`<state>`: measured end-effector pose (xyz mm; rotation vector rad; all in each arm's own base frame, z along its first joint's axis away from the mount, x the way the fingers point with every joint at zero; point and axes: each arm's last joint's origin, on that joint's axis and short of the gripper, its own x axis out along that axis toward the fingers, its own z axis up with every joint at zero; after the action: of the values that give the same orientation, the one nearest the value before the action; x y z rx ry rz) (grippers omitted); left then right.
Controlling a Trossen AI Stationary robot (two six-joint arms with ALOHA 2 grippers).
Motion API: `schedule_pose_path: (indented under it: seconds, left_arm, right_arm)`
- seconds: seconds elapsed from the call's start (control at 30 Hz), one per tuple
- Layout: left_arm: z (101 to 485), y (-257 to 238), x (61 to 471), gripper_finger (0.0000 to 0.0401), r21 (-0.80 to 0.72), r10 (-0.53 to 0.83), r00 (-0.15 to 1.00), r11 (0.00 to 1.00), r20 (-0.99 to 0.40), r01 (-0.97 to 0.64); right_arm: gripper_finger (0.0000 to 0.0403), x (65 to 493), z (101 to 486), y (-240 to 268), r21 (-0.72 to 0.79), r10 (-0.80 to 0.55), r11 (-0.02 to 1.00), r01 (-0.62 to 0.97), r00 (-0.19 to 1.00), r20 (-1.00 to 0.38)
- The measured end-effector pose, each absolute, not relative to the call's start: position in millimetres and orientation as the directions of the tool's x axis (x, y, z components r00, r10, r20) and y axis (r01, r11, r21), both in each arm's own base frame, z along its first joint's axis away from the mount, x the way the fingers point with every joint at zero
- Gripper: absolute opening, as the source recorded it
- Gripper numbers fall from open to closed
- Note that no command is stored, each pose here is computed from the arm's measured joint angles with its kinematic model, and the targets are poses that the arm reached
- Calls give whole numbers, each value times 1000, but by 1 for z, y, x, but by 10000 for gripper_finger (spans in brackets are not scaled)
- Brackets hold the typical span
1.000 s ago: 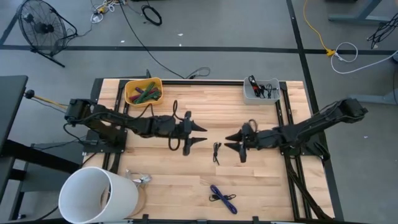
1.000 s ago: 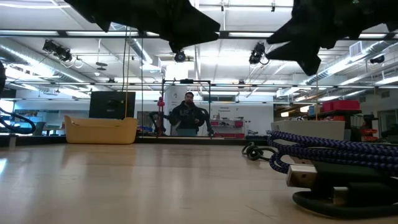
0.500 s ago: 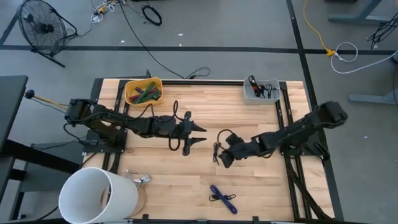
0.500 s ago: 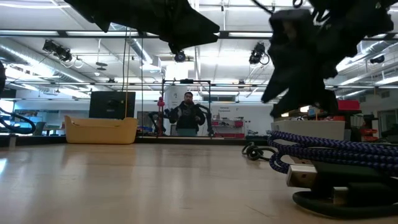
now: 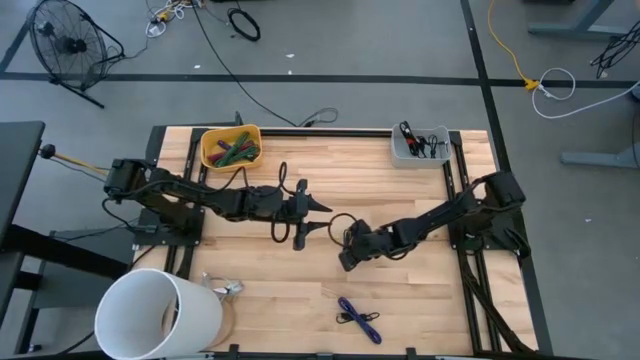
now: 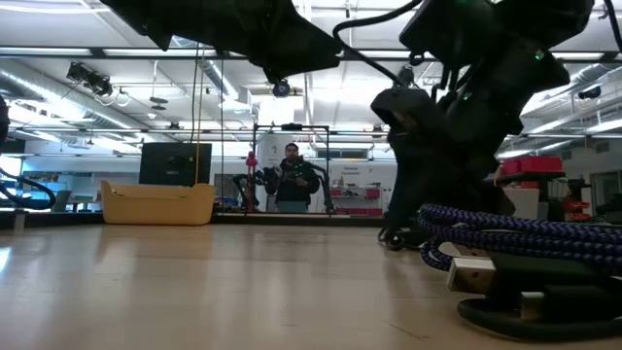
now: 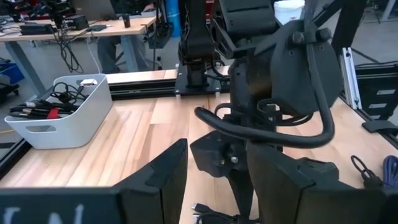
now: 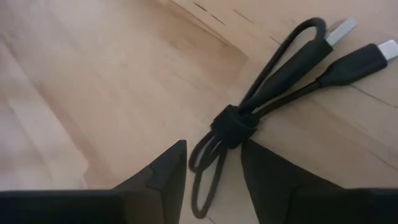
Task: Pick & Place USB Port
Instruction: Put the black charger cable into the gray bin
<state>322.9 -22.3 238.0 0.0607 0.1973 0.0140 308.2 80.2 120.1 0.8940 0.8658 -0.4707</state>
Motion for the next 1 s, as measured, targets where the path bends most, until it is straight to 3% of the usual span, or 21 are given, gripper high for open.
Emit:
schedule_pose_path:
  seconds: [0.37, 0.63, 1.0]
  left_arm:
    - [236, -22, 323, 172, 69, 20, 976, 998, -216, -5]
    - [236, -22, 323, 172, 69, 20, 976, 998, -215, -5]
    - [236, -22, 323, 172, 66, 21, 977, 998, -214, -7]
  right_arm:
    - [146, 310, 110, 77, 424, -42, 529, 735, 522, -852]
    - [12, 305, 107, 76, 379, -40, 544, 748, 475, -879]
    - [1, 295, 133, 69, 335, -101, 625, 705, 498, -861]
